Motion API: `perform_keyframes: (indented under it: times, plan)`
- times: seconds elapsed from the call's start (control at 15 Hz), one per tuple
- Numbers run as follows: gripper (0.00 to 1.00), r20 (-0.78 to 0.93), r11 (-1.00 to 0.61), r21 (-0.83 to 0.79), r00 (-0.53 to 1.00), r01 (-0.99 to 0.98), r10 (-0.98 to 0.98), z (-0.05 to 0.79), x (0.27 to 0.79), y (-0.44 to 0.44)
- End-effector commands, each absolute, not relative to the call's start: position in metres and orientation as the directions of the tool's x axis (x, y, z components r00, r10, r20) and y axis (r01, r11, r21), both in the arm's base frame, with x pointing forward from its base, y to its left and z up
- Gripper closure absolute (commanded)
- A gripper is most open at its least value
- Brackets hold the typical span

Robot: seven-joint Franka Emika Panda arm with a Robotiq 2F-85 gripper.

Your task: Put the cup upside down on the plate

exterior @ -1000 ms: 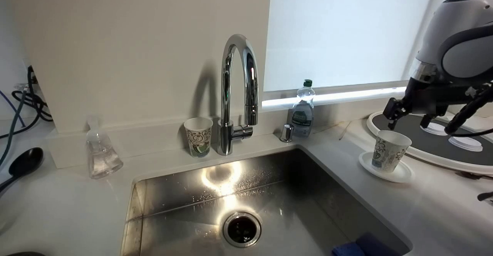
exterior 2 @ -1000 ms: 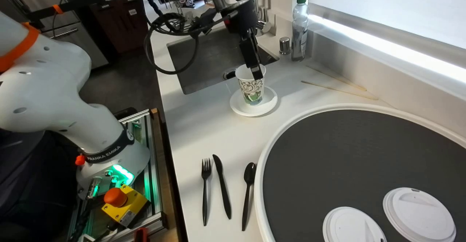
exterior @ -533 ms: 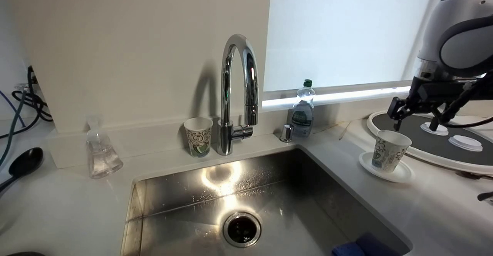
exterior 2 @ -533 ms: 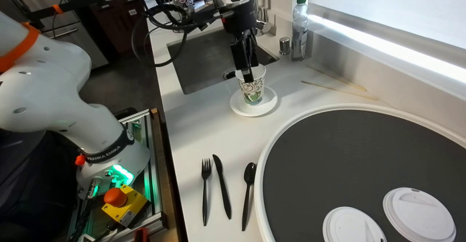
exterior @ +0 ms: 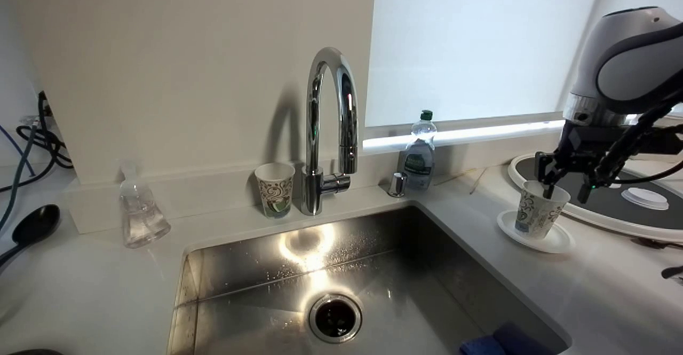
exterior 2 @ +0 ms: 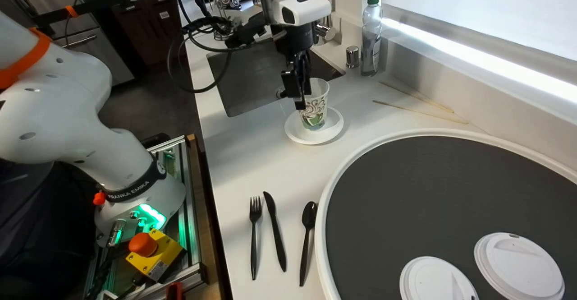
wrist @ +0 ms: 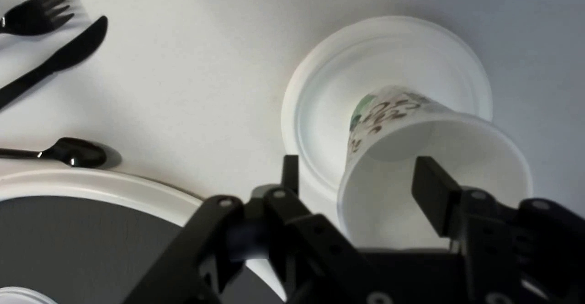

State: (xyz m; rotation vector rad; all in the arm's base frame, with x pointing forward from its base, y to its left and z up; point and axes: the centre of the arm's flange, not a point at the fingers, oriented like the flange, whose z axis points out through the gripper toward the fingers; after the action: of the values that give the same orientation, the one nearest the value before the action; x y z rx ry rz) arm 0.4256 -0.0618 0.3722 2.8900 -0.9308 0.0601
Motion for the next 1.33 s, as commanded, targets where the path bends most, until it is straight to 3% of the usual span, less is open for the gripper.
perform_keyframes:
  times: [0.0, 0.27, 0.33, 0.87, 1.27]
  plan:
    - [0.65, 0.04, -0.8, 0.046, 0.801, -0.598, -0.597, 0.359, 0.425, -0.057]
    - [0.96, 0.045, -0.79, 0.01, 0.789, -0.613, -0.612, 0.359, 0.433, -0.055]
    - [1.0, 0.044, -0.79, -0.002, 0.789, -0.613, -0.613, 0.361, 0.436, -0.054]
    - [0.99, 0.103, -0.821, -0.095, 0.815, -0.563, -0.57, 0.404, 0.47, -0.042]
    - [0.99, 0.107, -0.859, -0.125, 0.854, -0.497, -0.51, 0.386, 0.502, -0.019]
